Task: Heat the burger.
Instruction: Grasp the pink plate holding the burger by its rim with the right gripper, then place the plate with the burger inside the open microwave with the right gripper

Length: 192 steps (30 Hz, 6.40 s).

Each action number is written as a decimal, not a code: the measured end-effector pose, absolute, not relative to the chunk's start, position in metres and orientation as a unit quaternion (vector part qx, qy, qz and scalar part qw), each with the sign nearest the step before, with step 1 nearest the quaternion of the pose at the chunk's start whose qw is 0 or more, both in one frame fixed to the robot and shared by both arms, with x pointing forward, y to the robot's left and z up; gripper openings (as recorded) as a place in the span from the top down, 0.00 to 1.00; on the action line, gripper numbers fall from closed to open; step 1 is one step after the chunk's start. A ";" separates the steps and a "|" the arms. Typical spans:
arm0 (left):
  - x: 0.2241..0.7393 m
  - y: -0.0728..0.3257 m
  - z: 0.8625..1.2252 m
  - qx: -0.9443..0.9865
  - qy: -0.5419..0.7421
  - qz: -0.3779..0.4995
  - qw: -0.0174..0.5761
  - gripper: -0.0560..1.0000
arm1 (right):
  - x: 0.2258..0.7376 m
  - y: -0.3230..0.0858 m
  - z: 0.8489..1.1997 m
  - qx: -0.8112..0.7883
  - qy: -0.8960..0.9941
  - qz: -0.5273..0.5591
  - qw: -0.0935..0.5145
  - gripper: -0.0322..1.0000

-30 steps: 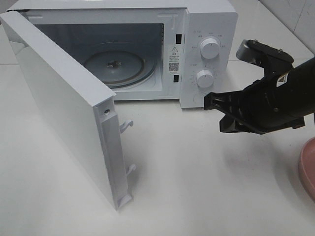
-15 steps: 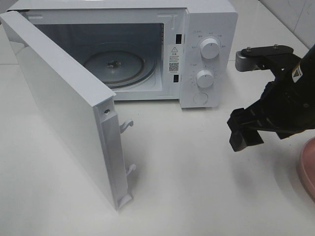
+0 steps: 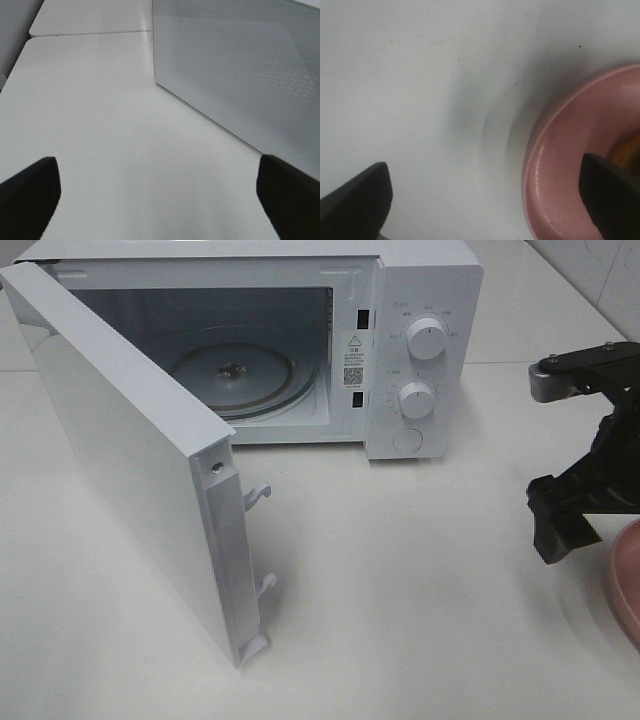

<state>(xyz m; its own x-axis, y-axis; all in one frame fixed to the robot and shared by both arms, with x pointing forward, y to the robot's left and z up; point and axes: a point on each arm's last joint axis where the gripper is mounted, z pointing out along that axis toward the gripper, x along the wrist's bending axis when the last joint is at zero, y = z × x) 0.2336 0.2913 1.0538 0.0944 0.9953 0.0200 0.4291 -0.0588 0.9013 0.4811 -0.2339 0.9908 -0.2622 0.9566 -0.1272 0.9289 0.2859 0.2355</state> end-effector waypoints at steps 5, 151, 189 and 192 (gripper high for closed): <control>0.234 0.291 1.054 0.630 0.566 0.365 0.388 0.01 | 0.484 -0.255 0.990 0.620 0.773 0.042 0.129 0.06; 0.234 0.291 1.054 0.630 0.566 0.365 0.388 0.01 | 0.375 -0.177 0.966 0.351 0.899 -0.053 0.257 0.92; 0.234 0.291 1.054 0.630 0.566 0.365 0.388 0.01 | 0.387 -0.151 0.969 -0.043 0.955 -0.006 0.295 0.88; 0.234 0.291 1.054 0.630 0.566 0.365 0.388 0.01 | 0.387 -0.150 0.969 -0.069 0.952 -0.003 0.297 0.88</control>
<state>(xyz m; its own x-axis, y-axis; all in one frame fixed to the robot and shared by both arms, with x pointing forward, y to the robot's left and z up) 0.2336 0.2913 1.0538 0.0944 0.9953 0.0200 0.4291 -0.0588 0.9013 0.3870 -0.1496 0.9689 -0.8136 -0.1331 -0.5659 -0.1301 0.9904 -0.0459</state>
